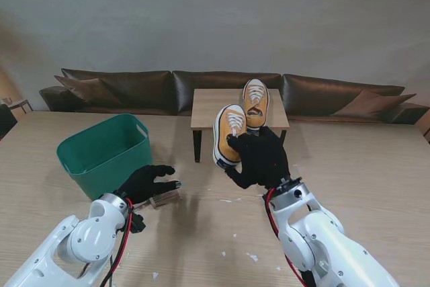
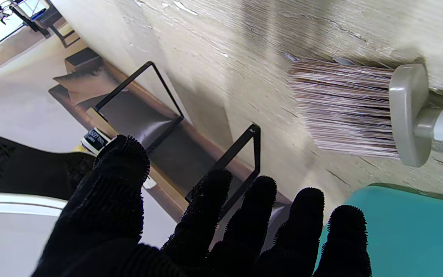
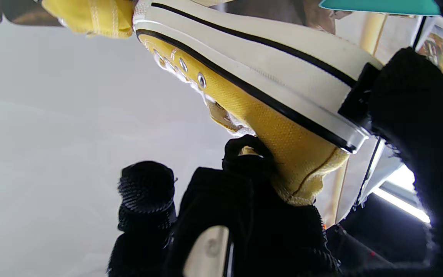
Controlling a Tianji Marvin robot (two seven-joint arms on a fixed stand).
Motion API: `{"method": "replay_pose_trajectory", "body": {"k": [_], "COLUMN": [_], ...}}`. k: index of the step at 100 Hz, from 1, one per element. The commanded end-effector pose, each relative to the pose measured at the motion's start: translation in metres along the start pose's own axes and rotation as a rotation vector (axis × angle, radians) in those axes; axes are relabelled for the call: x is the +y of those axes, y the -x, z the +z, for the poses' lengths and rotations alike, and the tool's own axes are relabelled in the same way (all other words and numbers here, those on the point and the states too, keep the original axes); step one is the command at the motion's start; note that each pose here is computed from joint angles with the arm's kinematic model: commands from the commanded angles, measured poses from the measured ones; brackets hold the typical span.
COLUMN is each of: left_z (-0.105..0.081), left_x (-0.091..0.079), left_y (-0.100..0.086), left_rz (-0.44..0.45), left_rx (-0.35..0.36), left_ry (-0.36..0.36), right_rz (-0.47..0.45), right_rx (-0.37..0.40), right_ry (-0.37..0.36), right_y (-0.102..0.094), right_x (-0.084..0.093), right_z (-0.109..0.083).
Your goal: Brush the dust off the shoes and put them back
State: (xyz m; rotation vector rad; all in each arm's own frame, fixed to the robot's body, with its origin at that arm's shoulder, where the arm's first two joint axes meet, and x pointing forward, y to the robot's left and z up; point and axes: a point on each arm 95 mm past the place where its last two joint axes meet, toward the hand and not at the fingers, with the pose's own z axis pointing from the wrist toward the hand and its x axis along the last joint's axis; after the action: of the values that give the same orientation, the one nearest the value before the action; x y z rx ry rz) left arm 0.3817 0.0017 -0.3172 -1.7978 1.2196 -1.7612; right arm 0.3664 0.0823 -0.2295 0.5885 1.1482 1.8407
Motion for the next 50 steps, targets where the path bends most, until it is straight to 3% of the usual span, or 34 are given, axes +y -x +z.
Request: {"method": "replay_pose_trajectory", "body": {"k": [1, 28, 50], "left_z": [-0.001, -0.001, -0.002], "left_x": [0.002, 0.001, 0.001], "left_y": [-0.002, -0.003, -0.003], "left_rz": [-0.003, -0.005, -0.006], "left_rx": [0.001, -0.015, -0.028], "left_ry": [0.014, 0.006, 0.001], "right_rz": [0.021, 0.130, 0.140], "right_rx": [0.013, 0.043, 0.089], "right_ry": [-0.001, -0.011, -0.043], "right_y": [-0.008, -0.014, -0.019], "right_x": [0.000, -0.007, -0.022], "right_z": [-0.009, -0.035, -0.042]}}
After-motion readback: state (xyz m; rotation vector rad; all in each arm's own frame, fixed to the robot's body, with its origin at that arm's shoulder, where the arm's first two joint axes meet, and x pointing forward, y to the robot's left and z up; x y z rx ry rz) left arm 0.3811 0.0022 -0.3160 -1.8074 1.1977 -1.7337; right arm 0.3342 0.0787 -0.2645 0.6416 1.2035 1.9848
